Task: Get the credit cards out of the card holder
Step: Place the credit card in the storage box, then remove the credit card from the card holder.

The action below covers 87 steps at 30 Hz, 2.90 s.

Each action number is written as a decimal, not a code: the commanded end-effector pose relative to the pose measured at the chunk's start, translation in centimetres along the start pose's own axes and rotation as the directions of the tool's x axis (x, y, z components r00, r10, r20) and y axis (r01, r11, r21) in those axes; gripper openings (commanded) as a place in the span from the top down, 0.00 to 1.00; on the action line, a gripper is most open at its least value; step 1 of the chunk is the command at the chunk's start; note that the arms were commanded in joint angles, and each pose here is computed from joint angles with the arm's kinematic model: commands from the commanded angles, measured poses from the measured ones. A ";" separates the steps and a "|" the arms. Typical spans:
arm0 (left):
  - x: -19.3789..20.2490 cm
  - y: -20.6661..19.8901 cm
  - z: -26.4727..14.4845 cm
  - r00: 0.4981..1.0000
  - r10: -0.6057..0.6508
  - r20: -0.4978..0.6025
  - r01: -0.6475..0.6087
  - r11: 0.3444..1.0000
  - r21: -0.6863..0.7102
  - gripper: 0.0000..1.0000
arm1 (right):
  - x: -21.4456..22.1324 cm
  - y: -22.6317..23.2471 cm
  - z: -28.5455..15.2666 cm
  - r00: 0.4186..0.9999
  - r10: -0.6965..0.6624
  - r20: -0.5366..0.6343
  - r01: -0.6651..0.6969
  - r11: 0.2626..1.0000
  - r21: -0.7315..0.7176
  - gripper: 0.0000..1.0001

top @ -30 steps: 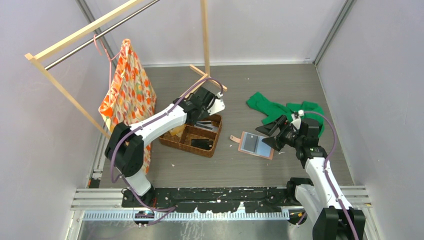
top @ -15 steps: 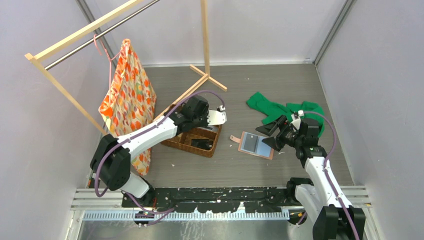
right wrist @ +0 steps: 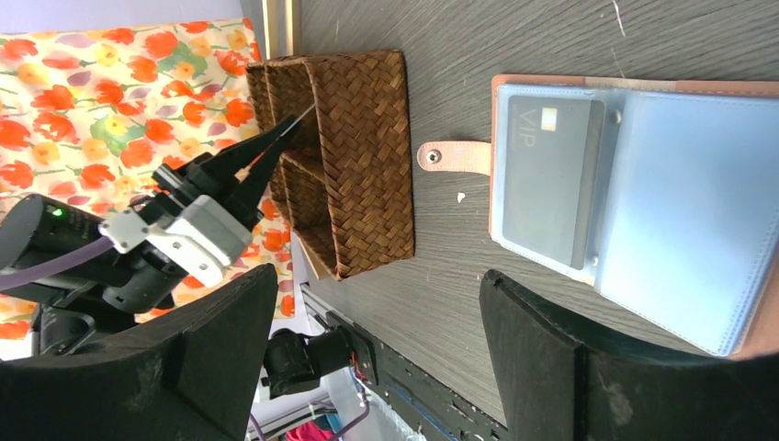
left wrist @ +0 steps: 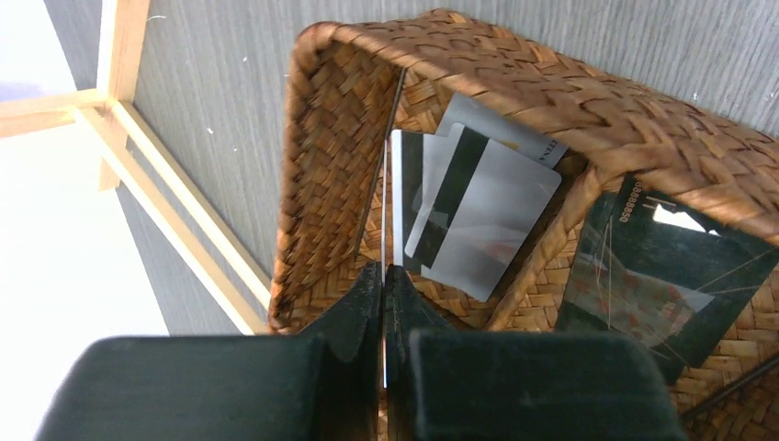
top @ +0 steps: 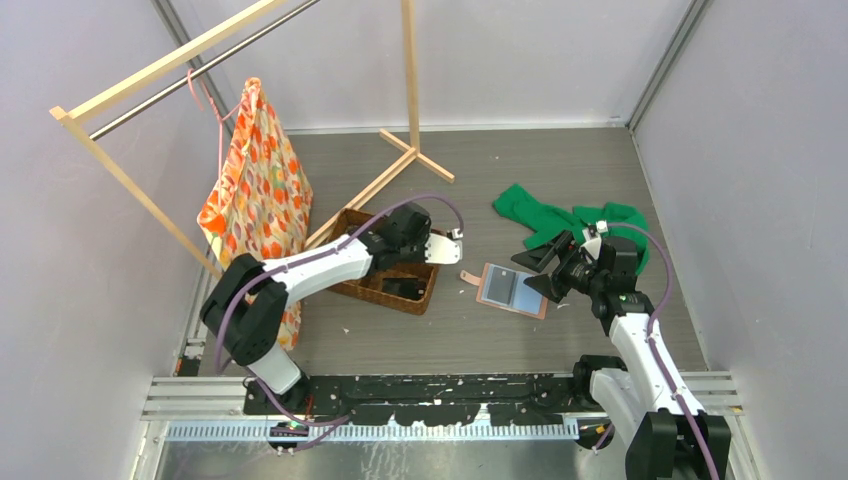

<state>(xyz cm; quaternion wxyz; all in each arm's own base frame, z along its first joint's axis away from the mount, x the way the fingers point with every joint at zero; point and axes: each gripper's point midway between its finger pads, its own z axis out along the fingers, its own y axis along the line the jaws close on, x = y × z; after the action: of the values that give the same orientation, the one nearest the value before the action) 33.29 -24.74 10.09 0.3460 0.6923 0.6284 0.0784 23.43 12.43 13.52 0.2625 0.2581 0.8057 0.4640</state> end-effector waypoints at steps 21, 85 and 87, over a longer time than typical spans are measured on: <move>0.4 -1.9 -1.4 0.997 0.024 -0.071 -0.017 0.994 0.107 0.81 | -0.7 0.7 0.0 0.999 -0.041 0.024 0.042 0.999 -0.023 0.15; -18.6 -9.1 6.7 0.115 -0.942 -0.317 0.919 -0.020 0.394 0.56 | -3.5 -10.4 -1.2 0.991 -0.062 0.115 -0.018 0.809 0.587 0.55; -18.7 -9.3 6.9 0.115 -0.939 -0.324 0.916 -0.026 0.400 0.56 | -3.5 -10.5 -1.2 0.992 -0.060 0.112 -0.018 0.807 0.590 0.53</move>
<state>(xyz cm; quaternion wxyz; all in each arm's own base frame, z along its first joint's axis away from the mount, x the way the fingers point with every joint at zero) 24.95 -43.96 5.13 0.1105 0.1523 0.9188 -0.3470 23.21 5.32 5.41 0.2171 0.3489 0.8930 0.1836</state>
